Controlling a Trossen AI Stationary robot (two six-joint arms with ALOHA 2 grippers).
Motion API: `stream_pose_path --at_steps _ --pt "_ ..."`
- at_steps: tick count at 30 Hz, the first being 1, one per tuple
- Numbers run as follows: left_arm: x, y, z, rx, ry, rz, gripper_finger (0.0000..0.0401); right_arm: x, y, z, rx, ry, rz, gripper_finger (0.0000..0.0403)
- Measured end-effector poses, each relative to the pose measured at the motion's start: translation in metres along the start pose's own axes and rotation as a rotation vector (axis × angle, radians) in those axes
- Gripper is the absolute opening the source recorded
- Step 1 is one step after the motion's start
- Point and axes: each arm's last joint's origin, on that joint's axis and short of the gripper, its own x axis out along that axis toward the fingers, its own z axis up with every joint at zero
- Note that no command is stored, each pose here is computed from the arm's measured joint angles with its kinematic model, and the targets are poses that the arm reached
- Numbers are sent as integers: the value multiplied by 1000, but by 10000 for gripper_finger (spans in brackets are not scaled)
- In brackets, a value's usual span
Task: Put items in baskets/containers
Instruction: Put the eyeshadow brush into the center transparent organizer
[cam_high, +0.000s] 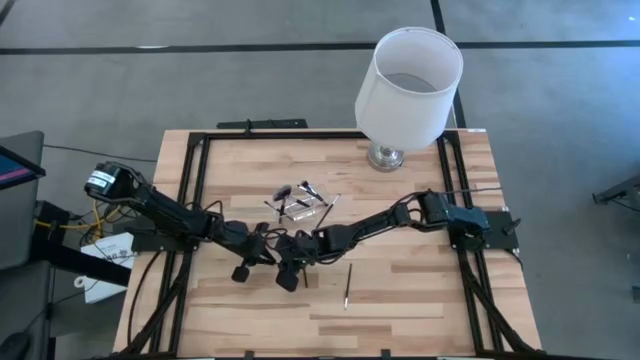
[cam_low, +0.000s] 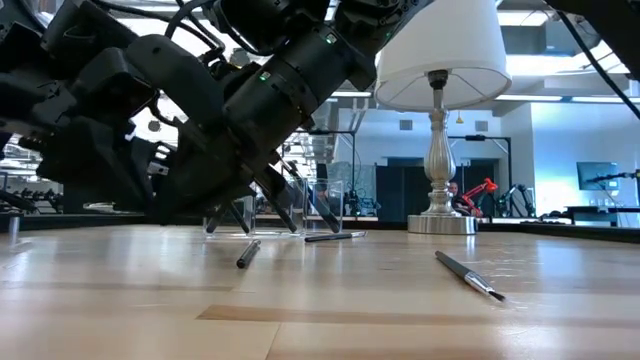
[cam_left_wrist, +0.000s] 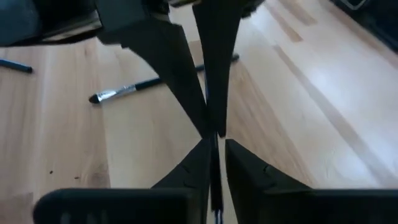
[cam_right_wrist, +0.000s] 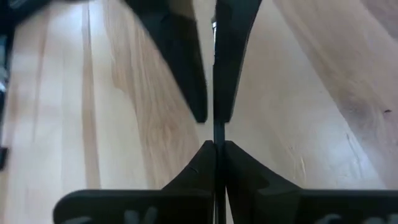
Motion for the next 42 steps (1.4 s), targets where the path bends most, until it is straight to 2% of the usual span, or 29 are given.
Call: stream_pose_path --at_steps 8,12,15,17,19,22,24,28,30,33,37,42 --pt "-21 -2 25 -17 -180 2 82 -1 2 -8 77 61 -40 7" --pt "-37 -3 39 -81 -296 -14 87 -24 12 2 53 19 -65 7" --pt "-49 -7 47 -111 -372 -99 85 -62 26 13 -7 -33 -160 4" --pt "-57 -11 52 -114 -423 -172 82 -92 36 15 -59 -63 -265 4" --pt "-65 -15 56 -107 -465 -196 81 -122 49 16 -121 -136 -369 6" --pt "-71 -15 60 -73 -514 -140 81 -155 69 13 -199 -326 -520 8" --pt "-71 -12 61 -62 -536 -60 81 -157 75 7 -229 -424 -574 7" --pt "-72 -4 62 -114 -569 148 79 -139 68 2 -307 -515 -529 3" --pt "-72 -1 63 -131 -580 197 79 -136 63 8 -313 -584 -481 6" --pt "-75 -2 66 -133 -624 189 78 -132 55 14 -310 -648 -401 9" --pt "-80 -4 73 -118 -707 179 78 -128 52 18 -289 -657 -299 6" --pt "-81 -4 74 -114 -728 186 78 -124 52 19 -299 -672 -289 7"
